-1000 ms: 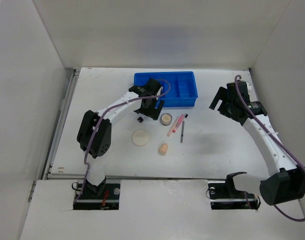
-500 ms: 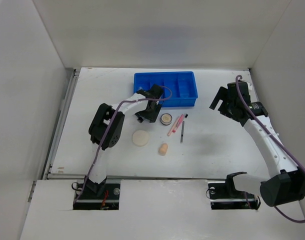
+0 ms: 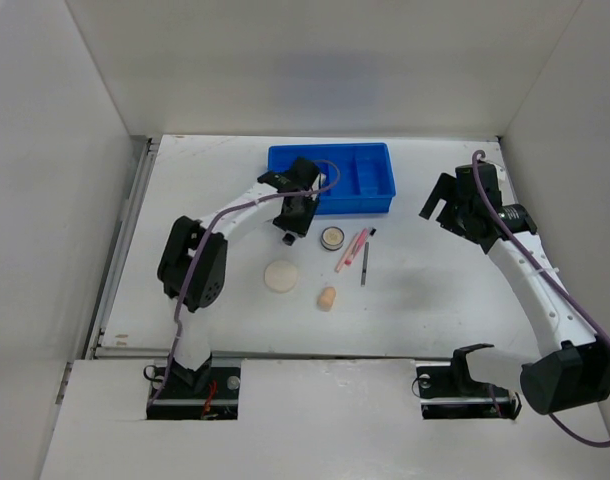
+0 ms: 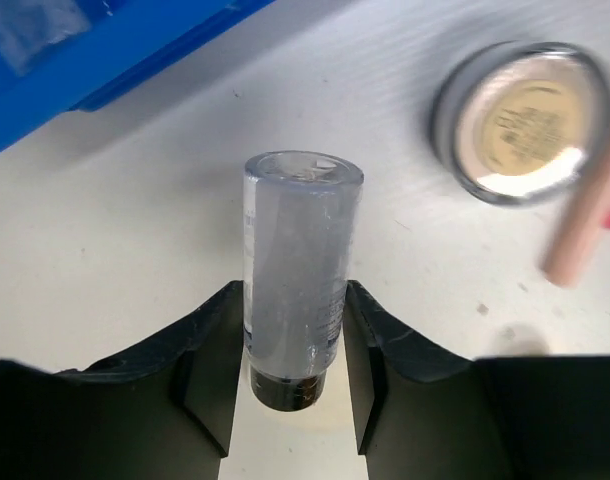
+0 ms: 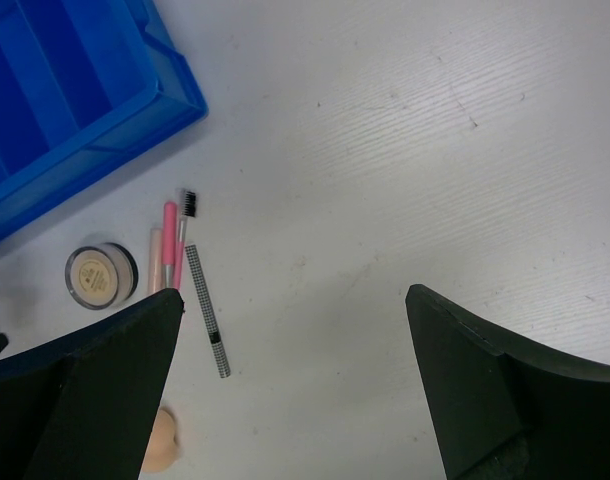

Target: Organize the makeup

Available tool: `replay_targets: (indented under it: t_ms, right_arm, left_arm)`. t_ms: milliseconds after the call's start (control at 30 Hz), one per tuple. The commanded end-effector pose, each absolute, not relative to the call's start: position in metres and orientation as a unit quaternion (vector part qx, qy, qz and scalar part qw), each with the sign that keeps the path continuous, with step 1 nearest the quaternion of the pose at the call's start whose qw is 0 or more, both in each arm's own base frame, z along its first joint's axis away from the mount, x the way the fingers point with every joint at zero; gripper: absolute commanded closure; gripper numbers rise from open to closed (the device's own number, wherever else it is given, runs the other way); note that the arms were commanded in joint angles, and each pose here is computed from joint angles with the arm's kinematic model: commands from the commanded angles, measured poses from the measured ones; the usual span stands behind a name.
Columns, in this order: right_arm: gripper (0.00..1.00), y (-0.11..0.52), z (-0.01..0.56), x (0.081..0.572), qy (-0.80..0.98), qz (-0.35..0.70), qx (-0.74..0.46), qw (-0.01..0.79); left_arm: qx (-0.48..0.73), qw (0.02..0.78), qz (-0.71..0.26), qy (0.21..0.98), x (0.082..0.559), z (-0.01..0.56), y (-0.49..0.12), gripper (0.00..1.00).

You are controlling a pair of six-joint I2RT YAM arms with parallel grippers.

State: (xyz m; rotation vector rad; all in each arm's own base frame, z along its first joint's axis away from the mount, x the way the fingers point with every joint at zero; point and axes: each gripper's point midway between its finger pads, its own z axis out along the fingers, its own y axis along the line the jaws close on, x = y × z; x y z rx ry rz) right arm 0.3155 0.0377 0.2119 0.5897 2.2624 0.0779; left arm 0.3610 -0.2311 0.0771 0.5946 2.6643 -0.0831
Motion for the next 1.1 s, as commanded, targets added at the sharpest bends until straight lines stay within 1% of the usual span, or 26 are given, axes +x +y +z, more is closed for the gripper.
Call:
replay_targets:
  t_ms: [0,67,100,133,200,233,300,333,367,400,500,567,633,667,700,733,767,800,833,900,967,1000,1033,1067]
  right_arm:
    - [0.0,0.038,0.216,0.318,0.883,0.035,0.234,0.405]
    - [0.0,0.038,0.213,0.318,0.885,0.033,0.233,0.401]
    - [0.0,0.038,0.213,0.318,0.885,0.033,0.233,0.401]
    - [0.0,0.038,0.213,0.321,0.886,0.032,0.233,0.399]
    - [0.0,0.039,0.215,0.324,0.886,0.033,0.233,0.4]
    - [0.0,0.039,0.215,0.324,0.886,0.033,0.233,0.4]
    - [0.0,0.039,0.218,0.323,0.884,0.035,0.234,0.405]
    - [0.0,0.038,0.217,0.321,0.886,0.033,0.233,0.4]
    - [0.0,0.038,0.217,0.321,0.886,0.033,0.233,0.4]
    - [0.0,0.036,0.22,0.32,0.882,0.029,0.236,0.407]
    - [0.0,0.031,0.225,0.318,0.88,0.019,0.24,0.409]
    - [0.0,0.029,0.224,0.316,0.882,0.01,0.237,0.407]
    - [0.0,0.027,0.228,0.318,0.879,0.008,0.239,0.412]
    - [0.0,0.027,0.226,0.316,0.882,0.004,0.235,0.408]
    - [0.0,0.027,0.23,0.317,0.88,0.006,0.235,0.412]
    - [0.0,0.027,0.23,0.317,0.88,0.006,0.235,0.412]
    - [0.0,0.027,0.23,0.317,0.88,0.006,0.235,0.412]
    - [0.0,0.027,0.233,0.316,0.88,0.006,0.235,0.412]
    - [0.0,0.027,0.233,0.316,0.88,0.006,0.235,0.412]
    - [0.0,0.027,0.235,0.315,0.878,0.008,0.236,0.416]
    - [0.0,0.027,0.235,0.315,0.878,0.008,0.236,0.416]
    - [0.0,0.027,0.235,0.315,0.878,0.008,0.236,0.416]
    - [0.0,0.027,0.235,0.315,0.878,0.008,0.236,0.416]
    - [0.0,0.027,0.235,0.315,0.878,0.008,0.236,0.416]
  left_arm:
    - [0.225,0.267,-0.098,0.932,0.356,0.156,-0.245,1.0]
    - [0.216,0.292,-0.11,0.925,0.363,0.177,-0.251,1.0]
    - [0.2,0.312,-0.12,0.921,0.374,0.196,-0.254,1.0]
    - [0.191,0.318,-0.122,0.92,0.382,0.205,-0.254,1.0]
    - [0.171,0.307,-0.122,0.929,0.399,0.202,-0.249,1.0]
    - [0.164,0.329,-0.128,0.921,0.414,0.222,-0.252,1.0]
    - [0.137,0.312,-0.104,0.934,0.435,0.203,-0.247,1.0]
    - [0.107,0.342,-0.086,0.929,0.457,0.219,-0.238,1.0]
    - [0.085,0.343,-0.081,0.932,0.466,0.217,-0.234,1.0]
    - [0.069,0.331,-0.083,0.937,0.479,0.201,-0.231,1.0]
    - [0.053,0.335,-0.116,0.933,0.494,0.199,-0.239,0.95]
    - [0.042,0.345,-0.121,0.93,0.504,0.197,-0.239,0.88]
    - [0.031,0.352,-0.109,0.929,0.51,0.193,-0.235,0.74]
    - [0.031,0.352,-0.109,0.929,0.512,0.19,-0.236,0.71]
    - [0.029,0.354,-0.103,0.929,0.513,0.19,-0.234,0.66]
    - [0.029,0.354,-0.103,0.929,0.513,0.19,-0.234,0.56]
    - [0.027,0.356,-0.097,0.929,0.514,0.19,-0.232,0.43]
    - [0.027,0.356,-0.097,0.929,0.514,0.19,-0.232,0.16]
    - [0.026,0.361,-0.099,0.927,0.513,0.196,-0.232,0.1]
    - [0.025,0.375,-0.105,0.921,0.51,0.214,-0.23,0.06]
    - [0.029,0.392,-0.11,0.913,0.507,0.234,-0.228,0.06]
    - [0.031,0.403,-0.111,0.908,0.496,0.253,-0.228,0.06]
    - [0.033,0.402,-0.102,0.91,0.486,0.254,-0.228,0.08]
    - [0.051,0.4,-0.097,0.91,0.475,0.256,-0.227,0.22]
